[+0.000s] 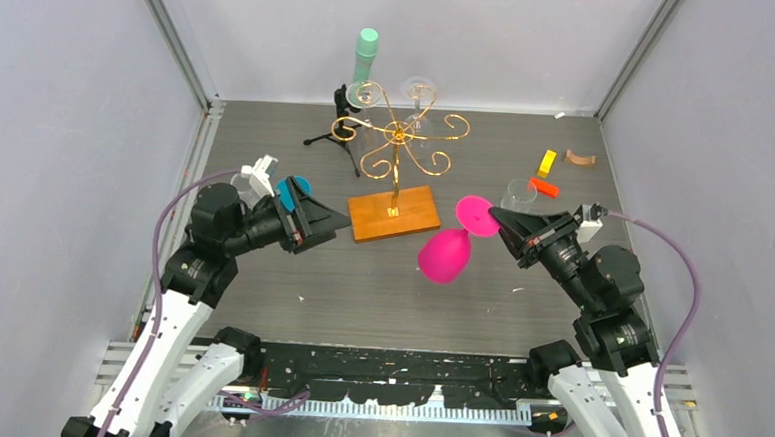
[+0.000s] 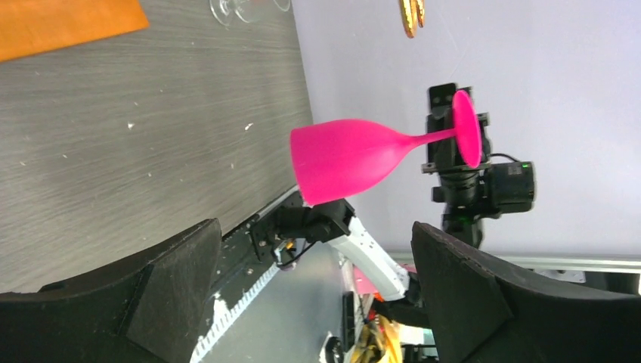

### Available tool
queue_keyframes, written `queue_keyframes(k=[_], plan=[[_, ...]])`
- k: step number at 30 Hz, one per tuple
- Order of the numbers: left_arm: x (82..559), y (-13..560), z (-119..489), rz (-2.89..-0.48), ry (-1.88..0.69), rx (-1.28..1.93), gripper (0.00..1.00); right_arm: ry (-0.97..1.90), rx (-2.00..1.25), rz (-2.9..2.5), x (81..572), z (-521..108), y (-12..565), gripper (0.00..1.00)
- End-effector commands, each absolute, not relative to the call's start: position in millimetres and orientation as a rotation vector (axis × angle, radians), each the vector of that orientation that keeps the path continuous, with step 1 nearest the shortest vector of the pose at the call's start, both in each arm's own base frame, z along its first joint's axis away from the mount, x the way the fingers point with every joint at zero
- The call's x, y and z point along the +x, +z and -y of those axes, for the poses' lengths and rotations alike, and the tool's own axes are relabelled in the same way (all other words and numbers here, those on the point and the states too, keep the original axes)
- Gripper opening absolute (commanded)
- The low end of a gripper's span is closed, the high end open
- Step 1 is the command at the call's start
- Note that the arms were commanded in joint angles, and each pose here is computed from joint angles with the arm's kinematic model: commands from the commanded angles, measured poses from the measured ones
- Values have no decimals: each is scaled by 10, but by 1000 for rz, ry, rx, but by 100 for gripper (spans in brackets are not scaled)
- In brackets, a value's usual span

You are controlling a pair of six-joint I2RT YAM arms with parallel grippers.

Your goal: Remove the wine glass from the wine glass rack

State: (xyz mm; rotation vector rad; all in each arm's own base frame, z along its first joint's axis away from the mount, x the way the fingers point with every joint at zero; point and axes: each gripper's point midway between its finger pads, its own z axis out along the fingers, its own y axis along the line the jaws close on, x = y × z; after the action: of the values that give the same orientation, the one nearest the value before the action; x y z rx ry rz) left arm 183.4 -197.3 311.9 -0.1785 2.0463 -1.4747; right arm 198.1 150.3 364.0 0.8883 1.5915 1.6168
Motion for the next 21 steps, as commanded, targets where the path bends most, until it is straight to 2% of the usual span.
queue_keyframes(k=[1,9,17,21], plan=[[1809,3314,2069,-1946,-1597,-177,100,1872,862,-1453,1802,-1554,3901,0],[1750,3004,2425,-2008,-1739,-195,98,2020,782,-1345,1716,-1573,3978,0],[1706,3109,2819,-1946,-1879,-169,92,2082,771,-1329,1736,-1609,4001,0],[1634,3182,2971,-1916,-1936,-148,85,2092,745,-1321,1704,-1612,4014,0]])
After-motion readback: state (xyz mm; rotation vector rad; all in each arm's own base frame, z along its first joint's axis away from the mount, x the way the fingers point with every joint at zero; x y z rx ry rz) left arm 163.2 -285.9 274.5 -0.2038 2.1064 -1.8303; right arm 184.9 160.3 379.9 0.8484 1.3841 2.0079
